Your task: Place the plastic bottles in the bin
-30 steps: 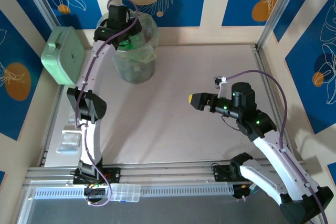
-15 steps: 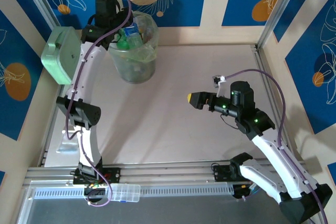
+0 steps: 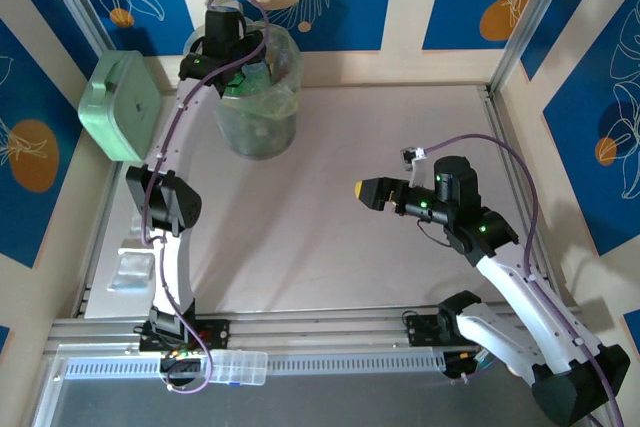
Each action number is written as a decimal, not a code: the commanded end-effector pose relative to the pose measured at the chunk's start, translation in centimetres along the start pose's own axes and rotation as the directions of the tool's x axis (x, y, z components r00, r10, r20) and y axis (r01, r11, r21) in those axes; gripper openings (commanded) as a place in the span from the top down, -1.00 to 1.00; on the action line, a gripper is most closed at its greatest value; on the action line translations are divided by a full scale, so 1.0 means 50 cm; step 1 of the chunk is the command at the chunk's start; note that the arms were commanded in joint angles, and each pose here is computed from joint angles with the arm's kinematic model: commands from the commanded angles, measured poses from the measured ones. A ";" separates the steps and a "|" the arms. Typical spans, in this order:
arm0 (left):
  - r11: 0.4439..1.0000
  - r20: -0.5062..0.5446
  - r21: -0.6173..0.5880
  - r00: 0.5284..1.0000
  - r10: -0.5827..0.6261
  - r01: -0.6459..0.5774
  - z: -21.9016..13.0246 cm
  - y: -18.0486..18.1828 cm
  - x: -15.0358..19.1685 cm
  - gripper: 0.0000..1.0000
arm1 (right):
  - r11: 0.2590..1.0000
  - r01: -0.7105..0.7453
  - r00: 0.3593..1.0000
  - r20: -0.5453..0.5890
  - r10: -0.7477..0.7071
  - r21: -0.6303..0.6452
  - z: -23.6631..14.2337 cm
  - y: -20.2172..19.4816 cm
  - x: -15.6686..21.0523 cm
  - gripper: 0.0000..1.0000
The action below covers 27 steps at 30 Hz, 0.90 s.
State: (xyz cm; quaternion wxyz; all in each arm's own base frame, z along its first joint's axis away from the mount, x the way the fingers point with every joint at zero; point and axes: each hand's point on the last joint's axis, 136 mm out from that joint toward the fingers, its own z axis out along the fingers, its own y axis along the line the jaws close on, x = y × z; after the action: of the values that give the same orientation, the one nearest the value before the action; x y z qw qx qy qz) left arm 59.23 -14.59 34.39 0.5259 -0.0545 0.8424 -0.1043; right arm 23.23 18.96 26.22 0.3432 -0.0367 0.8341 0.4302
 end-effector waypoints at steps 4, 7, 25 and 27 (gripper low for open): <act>0.994 -0.140 -0.074 0.988 0.070 -0.081 0.029 0.037 0.093 -0.22 | 1.000 -0.001 1.000 0.000 0.001 -0.023 0.000 0.005 0.000 -0.95; 0.994 -0.119 -0.073 0.990 0.076 -0.085 0.016 0.035 0.076 -0.35 | 1.000 0.008 1.000 0.005 -0.008 -0.027 -0.004 0.011 -0.004 -0.95; 0.987 0.178 0.096 0.978 0.110 -0.129 -0.249 -0.063 -0.108 -0.99 | 0.981 0.194 0.973 0.127 -0.190 -0.015 -0.059 0.082 -0.089 -0.98; 0.978 0.215 0.142 0.969 0.123 -0.155 -0.295 -0.076 -0.102 -0.99 | 0.966 0.259 0.955 0.156 -0.252 -0.022 -0.070 0.105 -0.100 -0.98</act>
State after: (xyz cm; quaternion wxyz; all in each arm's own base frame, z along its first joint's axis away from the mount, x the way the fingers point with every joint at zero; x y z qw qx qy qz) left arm 51.18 -14.41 42.34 0.5785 -0.0033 0.8092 -0.1024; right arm 23.54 18.73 31.90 0.4137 -0.0839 0.8034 0.4200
